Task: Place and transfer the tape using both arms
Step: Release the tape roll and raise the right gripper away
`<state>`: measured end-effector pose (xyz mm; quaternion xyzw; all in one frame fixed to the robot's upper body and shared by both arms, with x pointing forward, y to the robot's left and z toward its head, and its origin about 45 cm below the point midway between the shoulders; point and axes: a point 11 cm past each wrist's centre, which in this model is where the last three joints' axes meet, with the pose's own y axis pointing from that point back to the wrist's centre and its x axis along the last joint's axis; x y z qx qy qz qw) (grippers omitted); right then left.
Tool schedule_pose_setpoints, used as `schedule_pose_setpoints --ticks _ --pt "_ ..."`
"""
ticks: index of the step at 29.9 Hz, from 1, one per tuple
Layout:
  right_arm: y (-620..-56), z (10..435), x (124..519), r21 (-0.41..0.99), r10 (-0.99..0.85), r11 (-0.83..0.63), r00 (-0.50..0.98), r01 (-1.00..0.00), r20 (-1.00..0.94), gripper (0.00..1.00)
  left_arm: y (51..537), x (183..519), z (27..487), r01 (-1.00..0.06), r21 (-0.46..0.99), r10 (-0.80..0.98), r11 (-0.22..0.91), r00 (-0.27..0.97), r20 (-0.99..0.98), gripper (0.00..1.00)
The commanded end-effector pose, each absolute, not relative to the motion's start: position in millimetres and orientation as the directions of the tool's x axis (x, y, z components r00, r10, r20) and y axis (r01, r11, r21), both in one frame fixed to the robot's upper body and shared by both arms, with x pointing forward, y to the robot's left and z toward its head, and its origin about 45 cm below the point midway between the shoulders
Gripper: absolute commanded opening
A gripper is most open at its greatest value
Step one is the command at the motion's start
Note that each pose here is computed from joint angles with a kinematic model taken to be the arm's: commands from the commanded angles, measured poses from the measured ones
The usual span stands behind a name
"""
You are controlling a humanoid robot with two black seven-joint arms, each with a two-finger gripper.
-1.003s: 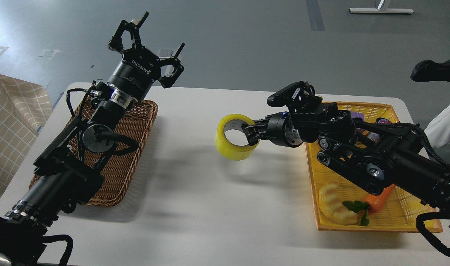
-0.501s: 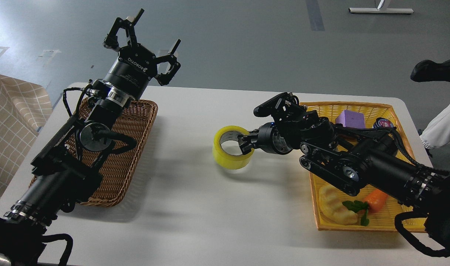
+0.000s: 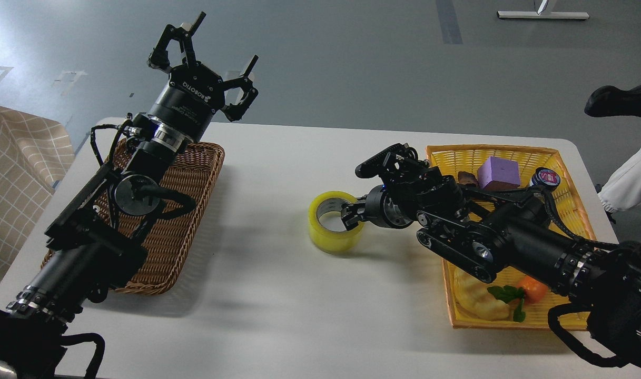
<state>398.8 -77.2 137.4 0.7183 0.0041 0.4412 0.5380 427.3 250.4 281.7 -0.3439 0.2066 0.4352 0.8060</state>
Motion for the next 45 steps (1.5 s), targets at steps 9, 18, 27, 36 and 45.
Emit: schedule_pose_setpoints --ticks 9,18,27,36,45 --pt "-81 138 403 0.775 0.465 -0.415 0.621 -0.477 0.631 0.41 250 427 282 -0.844 -0.375 0.559 0.384 0.536 -0.633 0.98" --pt "-72 152 407 0.751 0.442 -0.448 0.611 -0.485 0.657 0.98 251 427 282 -0.844 -0.374 0.561 0.384 0.535 -0.631 0.98" --pt "-61 180 397 0.707 0.463 -0.524 0.539 -0.475 0.704 0.98 252 427 282 -0.844 -0.374 0.562 0.384 0.535 -0.631 0.98" --pt "-113 232 397 0.644 0.464 -0.548 0.447 -0.534 0.765 1.00 254 428 284 -0.845 -0.381 0.562 0.375 0.534 -0.632 0.98" --pt "-167 309 408 0.472 0.180 -0.609 0.468 -0.637 0.865 1.00 254 428 284 -0.845 -0.377 0.565 0.379 0.534 -0.629 0.98"
